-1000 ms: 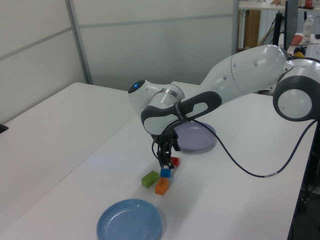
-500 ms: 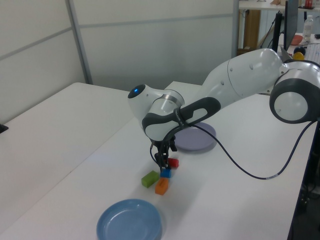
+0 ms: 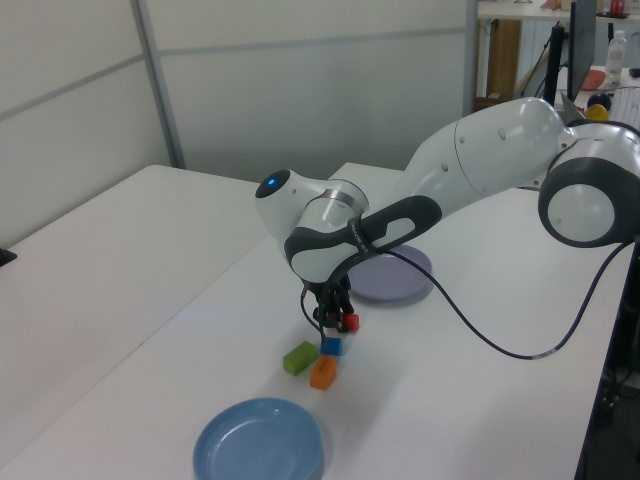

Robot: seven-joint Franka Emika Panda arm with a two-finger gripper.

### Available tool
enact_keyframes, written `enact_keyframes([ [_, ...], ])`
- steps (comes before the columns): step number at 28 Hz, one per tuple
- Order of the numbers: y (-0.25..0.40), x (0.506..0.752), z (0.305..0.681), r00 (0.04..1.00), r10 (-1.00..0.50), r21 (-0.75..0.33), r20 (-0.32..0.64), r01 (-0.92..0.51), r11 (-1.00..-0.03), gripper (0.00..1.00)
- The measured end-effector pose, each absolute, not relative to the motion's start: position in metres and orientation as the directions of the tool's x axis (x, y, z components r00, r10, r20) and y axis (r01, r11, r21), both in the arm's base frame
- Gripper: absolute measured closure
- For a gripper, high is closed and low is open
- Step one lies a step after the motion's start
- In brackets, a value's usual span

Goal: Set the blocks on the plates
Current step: 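Lower the gripper onto the red block and close on it, then lift the red block and lower it onto the lavender plate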

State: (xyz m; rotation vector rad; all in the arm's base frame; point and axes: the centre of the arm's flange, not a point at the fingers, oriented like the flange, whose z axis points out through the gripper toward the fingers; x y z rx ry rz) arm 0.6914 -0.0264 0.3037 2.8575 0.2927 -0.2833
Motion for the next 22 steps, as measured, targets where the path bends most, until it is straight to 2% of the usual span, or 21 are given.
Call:
enact_keyframes([
  [4,-0.026,0.691,0.304,0.961,0.172,0.231,-0.216,0.221,-0.948,0.67],
  [12,-0.029,0.693,0.308,0.965,0.161,0.232,-0.206,0.208,-0.95,0.67],
  [18,-0.06,0.698,0.358,0.99,0.081,0.183,-0.114,0.102,-0.978,0.67],
  [22,-0.095,0.694,0.389,0.997,0.021,0.188,-0.068,0.034,-0.982,0.67],
])
